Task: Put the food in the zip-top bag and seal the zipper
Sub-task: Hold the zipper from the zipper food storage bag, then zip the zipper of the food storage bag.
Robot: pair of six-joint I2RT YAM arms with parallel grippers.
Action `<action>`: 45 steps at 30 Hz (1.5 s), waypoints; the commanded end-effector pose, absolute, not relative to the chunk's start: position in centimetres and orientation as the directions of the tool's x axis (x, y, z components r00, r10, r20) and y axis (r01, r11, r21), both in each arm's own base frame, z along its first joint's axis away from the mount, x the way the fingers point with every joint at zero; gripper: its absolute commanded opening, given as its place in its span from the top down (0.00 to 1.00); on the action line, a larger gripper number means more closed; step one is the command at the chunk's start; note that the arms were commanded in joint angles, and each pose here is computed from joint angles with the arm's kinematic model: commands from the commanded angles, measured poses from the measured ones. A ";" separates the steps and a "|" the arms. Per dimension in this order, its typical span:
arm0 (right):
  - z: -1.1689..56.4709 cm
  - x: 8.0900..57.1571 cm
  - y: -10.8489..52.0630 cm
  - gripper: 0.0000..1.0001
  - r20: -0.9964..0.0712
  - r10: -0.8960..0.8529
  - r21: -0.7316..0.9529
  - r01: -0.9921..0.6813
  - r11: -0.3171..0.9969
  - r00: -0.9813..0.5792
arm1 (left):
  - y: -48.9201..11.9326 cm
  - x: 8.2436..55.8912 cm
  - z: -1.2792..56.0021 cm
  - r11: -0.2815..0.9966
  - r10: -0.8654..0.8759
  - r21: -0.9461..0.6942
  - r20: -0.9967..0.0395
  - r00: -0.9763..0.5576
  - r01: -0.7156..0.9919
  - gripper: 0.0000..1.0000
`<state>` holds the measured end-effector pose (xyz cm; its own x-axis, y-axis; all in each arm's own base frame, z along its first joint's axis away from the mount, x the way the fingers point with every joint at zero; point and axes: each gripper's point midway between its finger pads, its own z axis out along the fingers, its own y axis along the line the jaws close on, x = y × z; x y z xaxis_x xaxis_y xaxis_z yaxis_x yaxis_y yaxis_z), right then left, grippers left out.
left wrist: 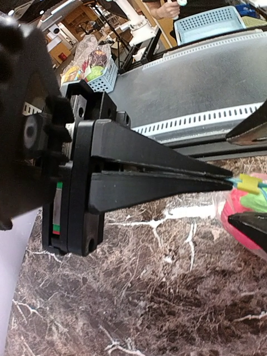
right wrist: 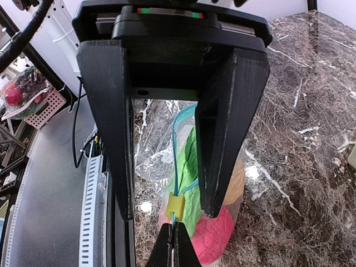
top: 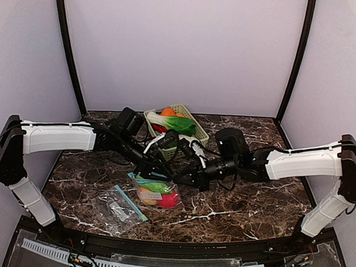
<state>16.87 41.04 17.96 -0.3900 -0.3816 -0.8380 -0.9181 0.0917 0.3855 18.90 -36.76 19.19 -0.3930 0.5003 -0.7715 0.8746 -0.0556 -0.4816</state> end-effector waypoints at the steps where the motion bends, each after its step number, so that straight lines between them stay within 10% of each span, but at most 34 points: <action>1: 19.6 16.7 41.6 1.00 -0.863 -0.358 0.361 -0.931 0.057 -0.356 | -37.0 18.1 19.2 -0.078 0.523 -0.485 -0.764 -0.378 0.871 0.62; 24: 19.5 18.2 40.4 1.00 -0.868 -0.329 0.331 -0.928 0.174 -0.371 | -36.7 18.4 17.8 -0.037 0.566 -0.451 -0.745 -0.354 0.892 0.96; 45: 17.5 19.4 37.3 1.00 -0.854 -0.317 0.305 -0.890 0.340 -0.414 | -36.7 19.0 17.3 0.003 0.553 -0.429 -0.752 -0.359 0.903 0.99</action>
